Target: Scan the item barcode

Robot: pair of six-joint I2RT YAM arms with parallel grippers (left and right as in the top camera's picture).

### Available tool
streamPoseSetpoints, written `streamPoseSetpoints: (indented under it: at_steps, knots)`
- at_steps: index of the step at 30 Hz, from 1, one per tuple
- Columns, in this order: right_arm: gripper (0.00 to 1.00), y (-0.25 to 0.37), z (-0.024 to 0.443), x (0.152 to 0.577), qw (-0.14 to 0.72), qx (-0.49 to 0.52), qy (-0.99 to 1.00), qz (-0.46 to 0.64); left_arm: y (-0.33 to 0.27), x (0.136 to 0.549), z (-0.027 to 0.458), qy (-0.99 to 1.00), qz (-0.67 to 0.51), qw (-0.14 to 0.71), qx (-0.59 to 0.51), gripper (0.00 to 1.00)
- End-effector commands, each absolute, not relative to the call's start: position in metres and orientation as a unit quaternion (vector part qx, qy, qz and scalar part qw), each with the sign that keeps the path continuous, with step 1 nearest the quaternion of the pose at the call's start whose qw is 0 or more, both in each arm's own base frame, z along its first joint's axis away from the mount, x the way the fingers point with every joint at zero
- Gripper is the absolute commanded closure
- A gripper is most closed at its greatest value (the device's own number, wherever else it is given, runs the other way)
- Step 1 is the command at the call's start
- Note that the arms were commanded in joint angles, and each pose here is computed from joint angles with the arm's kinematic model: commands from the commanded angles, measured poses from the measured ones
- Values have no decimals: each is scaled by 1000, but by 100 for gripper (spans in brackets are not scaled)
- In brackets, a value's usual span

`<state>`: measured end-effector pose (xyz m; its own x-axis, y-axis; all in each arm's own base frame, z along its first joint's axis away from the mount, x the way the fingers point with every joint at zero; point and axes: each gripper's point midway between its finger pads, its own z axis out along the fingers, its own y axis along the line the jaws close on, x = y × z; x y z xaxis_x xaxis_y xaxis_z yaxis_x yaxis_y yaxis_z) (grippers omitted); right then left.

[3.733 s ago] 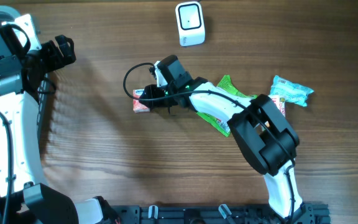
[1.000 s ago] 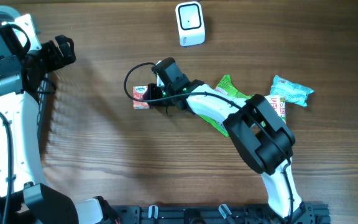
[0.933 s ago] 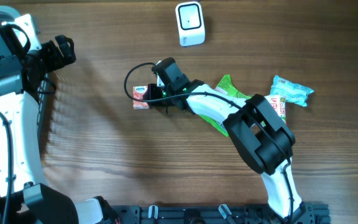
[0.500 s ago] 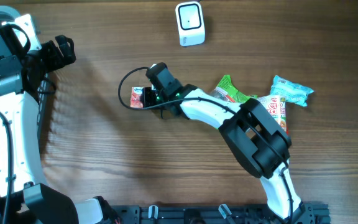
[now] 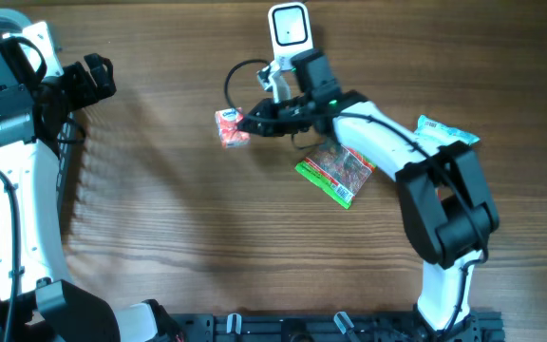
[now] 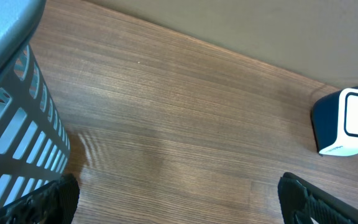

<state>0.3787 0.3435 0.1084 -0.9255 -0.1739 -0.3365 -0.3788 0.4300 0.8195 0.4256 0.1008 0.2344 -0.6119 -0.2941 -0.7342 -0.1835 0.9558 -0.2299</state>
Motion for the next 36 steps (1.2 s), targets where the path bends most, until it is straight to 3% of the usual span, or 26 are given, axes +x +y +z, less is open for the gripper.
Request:
streamPoseSetpoints:
  at_steps: [1,9,14,16,19,21,25,31,36]
  knots:
    - [96,320,175,346,54,-258,702,662,102,427,240,892,-68,427,-129,0]
    - [96,276,199,358,57,-249,655,711,102,427,240,892,-68,427,-129,0]
    - [96,278,175,387,91,-184,743,637,102,427,240,892,-68,427,-129,0]
    - [95,272,147,403,110,-139,805,566,102,427,240,892,-68,427,-129,0]
    - [96,233,85,415,123,-85,918,367,102,427,240,892,-68,427,-129,0]
    - [96,206,74,416,118,-73,954,264,102,427,240,892,-68,427,-129,0]
    - [96,187,124,430,132,-73,971,185,102,427,240,892,-68,427,-129,0]
    - [96,178,233,449,255,-94,962,16,102,427,240,892,-68,427,-129,0]
    - [96,193,275,466,363,-137,914,-117,102,427,240,892,-68,427,-129,0]
